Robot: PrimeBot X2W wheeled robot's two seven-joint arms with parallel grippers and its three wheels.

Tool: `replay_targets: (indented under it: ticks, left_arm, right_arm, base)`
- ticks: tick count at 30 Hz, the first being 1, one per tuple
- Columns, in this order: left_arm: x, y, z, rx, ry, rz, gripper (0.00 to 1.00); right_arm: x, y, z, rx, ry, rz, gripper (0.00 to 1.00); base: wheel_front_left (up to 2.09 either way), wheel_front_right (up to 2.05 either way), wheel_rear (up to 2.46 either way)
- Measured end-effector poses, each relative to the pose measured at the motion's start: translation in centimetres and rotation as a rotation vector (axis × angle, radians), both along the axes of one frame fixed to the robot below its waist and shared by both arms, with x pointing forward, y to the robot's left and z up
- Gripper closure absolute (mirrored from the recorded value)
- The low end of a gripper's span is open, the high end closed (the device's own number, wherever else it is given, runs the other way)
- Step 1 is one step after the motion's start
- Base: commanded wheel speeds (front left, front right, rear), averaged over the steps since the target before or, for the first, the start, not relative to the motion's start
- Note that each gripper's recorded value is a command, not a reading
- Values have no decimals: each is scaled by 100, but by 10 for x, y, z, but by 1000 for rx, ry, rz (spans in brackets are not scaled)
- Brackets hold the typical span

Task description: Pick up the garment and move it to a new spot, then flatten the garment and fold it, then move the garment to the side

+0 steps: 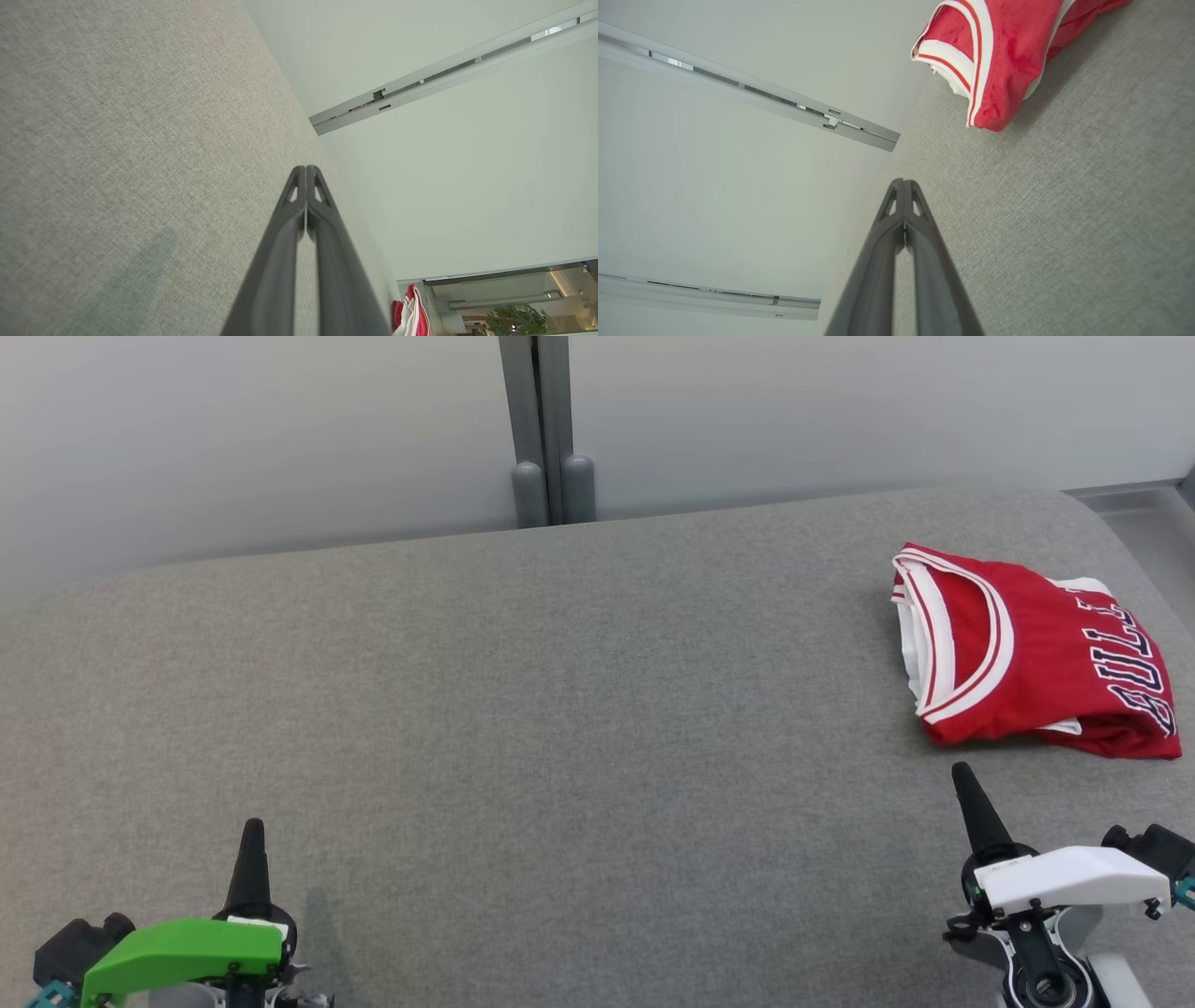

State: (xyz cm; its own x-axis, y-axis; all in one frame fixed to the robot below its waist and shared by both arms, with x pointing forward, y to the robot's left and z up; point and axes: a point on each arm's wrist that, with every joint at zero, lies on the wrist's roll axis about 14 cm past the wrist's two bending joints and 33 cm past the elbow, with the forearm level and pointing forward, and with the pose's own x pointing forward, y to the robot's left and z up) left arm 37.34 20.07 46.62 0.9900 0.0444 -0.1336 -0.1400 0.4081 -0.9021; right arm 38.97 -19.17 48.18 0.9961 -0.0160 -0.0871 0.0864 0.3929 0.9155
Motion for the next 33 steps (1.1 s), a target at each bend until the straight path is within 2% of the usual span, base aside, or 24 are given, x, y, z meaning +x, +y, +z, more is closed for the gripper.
replay_targets:
  ticks: [33]
  left_arm:
    - [9, -2, 21, -274, -72, -2, 100]
  right_arm:
    - [0, -5, 15, 262, -50, -7, 100]
  base:
    - [0, 0, 0]
